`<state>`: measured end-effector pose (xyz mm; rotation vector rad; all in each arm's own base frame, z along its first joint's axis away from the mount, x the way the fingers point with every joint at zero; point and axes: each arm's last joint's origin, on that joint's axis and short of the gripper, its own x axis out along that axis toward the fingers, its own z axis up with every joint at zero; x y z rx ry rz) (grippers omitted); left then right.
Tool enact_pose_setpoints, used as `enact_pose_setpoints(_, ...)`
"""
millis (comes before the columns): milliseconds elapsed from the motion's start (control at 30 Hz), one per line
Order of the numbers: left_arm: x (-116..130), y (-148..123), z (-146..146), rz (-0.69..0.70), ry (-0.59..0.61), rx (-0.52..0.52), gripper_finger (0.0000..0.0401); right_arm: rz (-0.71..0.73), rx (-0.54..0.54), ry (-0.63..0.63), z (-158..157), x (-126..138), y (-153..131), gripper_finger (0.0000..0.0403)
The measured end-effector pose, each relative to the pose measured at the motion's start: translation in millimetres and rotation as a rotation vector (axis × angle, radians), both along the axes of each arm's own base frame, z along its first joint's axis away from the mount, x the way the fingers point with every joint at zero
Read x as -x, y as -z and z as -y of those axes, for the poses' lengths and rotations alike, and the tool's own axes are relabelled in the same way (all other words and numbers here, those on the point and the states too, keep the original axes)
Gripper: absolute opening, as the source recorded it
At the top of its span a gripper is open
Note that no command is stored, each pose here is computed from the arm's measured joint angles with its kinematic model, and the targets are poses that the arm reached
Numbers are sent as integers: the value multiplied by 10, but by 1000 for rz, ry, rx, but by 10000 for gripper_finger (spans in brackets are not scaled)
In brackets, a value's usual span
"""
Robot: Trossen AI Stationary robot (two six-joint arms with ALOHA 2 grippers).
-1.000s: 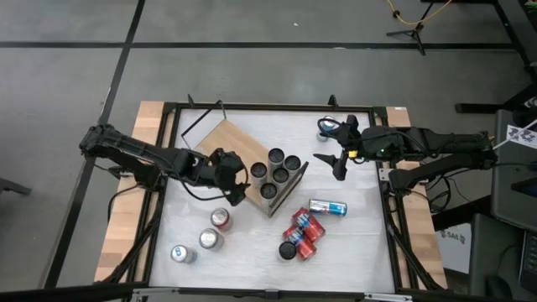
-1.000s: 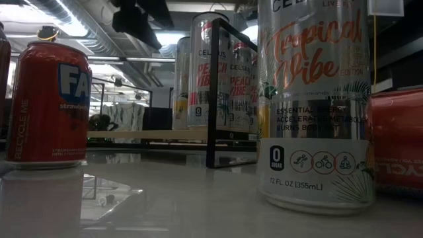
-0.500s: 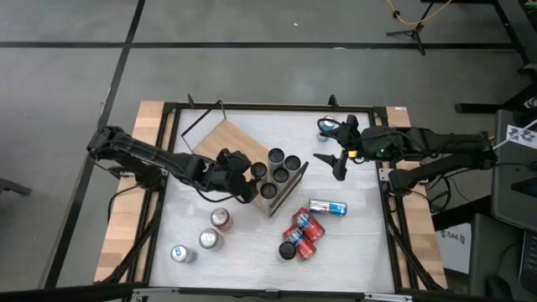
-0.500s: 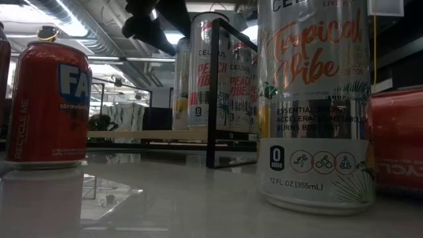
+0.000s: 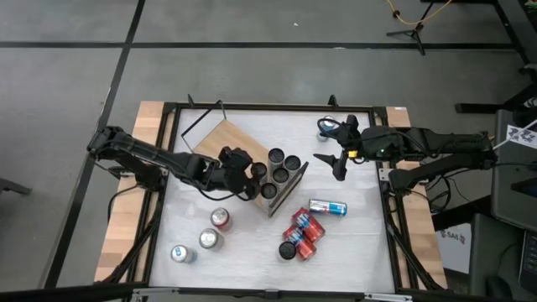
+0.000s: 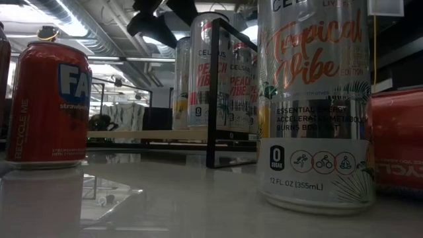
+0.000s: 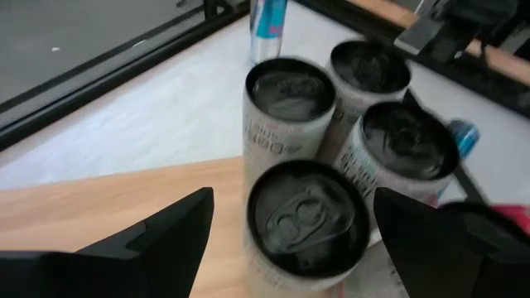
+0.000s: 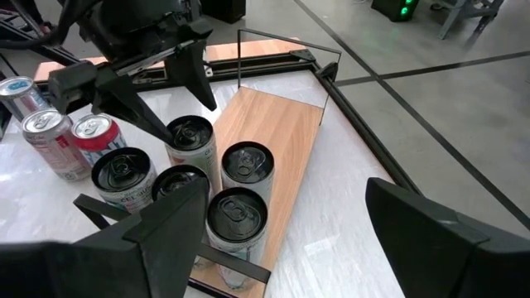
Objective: Place canned beverage on shelf
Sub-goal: Put the top white-yellow soda can on the shelf aligned with the other white-yellow soda can
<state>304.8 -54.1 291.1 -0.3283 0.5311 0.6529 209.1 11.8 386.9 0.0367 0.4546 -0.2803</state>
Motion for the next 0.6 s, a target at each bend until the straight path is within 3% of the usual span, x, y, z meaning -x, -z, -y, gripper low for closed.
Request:
enact_pose_setpoints(267, -27, -22, -38, 32, -19, -3, 326, 0, 0, 0, 0, 0, 0, 324)
enact_pose_setpoints(600, -145, 169, 2, -22, -15, -12, 326, -6, 1, 0, 1, 2, 5, 324)
